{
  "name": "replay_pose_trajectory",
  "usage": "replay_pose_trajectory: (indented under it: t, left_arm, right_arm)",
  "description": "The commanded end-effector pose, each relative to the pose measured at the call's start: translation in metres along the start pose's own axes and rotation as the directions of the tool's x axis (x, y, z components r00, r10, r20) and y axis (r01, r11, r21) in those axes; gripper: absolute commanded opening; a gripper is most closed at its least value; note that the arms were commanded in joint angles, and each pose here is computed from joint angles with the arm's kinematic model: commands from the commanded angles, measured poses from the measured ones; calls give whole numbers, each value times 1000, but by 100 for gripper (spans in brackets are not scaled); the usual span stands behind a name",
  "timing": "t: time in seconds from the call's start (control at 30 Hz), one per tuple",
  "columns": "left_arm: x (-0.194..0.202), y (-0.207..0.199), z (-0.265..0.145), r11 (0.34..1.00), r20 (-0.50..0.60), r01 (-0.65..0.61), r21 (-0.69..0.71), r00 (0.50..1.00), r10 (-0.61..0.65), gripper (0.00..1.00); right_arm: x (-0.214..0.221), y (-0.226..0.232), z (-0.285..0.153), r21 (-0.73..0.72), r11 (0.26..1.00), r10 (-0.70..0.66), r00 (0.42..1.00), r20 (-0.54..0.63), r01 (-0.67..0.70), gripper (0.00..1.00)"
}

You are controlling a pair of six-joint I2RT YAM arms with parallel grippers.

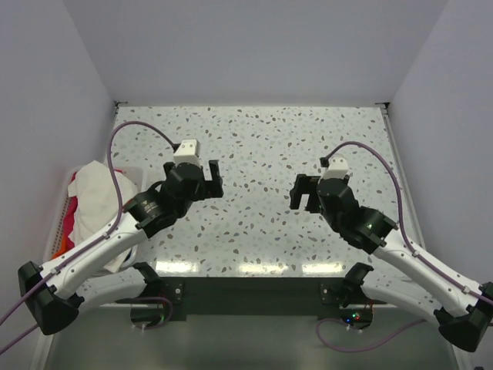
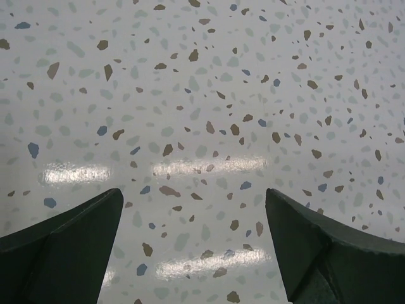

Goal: Fold and stack the t-shirts
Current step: Grab the tshirt from the pile

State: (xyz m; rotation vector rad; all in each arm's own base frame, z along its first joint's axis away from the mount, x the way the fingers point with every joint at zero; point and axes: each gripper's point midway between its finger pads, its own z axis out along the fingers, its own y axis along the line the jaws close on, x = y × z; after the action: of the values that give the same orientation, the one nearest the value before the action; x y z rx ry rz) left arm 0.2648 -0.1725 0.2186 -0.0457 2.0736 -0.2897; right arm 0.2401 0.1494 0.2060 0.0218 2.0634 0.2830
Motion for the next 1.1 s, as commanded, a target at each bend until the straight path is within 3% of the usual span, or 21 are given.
replay_pose_trajectory:
  t: [0.0, 0.2, 0.33, 0.4, 0.47, 0.57, 0.7, 0.87, 0.97, 1.07]
  left_arm:
    - [-25, 3, -7, 996, 57, 64, -54, 996, -61, 100]
    - [-27, 28, -9, 965, 54, 120, -232, 992, -110, 100]
    - [-37, 65, -9, 889, 62, 190, -416, 982, -180, 100]
    - [-45, 106, -9, 807, 77, 257, -531, 963, -257, 100]
    - [-51, 128, -14, 765, 90, 296, -572, 950, -300, 100]
    - [-59, 168, -33, 654, 183, 361, -665, 927, -326, 98]
    - [-67, 223, -61, 449, 340, 465, -763, 879, -335, 98]
    - [-67, 266, -62, 318, 409, 508, -801, 851, -329, 94]
    - [-54, 296, -62, 200, 432, 516, -833, 832, -347, 92]
    - [-33, 311, -48, 159, 416, 503, -850, 824, -384, 91]
  right_arm:
    - [-11, 2, -7, -26, 1000, 11, 999, 42, -10, 99]
    - [-10, -1, -9, -20, 1000, -13, 999, 38, 14, 99]
    - [-7, -1, -7, -15, 999, -31, 999, 15, 31, 99]
    - [-4, 2, -7, -29, 999, -40, 999, -5, 40, 99]
    - [2, 4, -5, -40, 998, -54, 998, -26, 53, 99]
    - [8, 5, -4, -50, 997, -62, 997, -41, 60, 99]
    - [12, 5, -4, -53, 997, -66, 996, -55, 63, 99]
    - [15, 7, -3, -66, 996, -70, 995, -66, 66, 99]
    - [18, 8, -3, -77, 995, -77, 994, -79, 70, 99]
    - [20, 10, -3, -84, 994, -80, 993, -89, 73, 99]
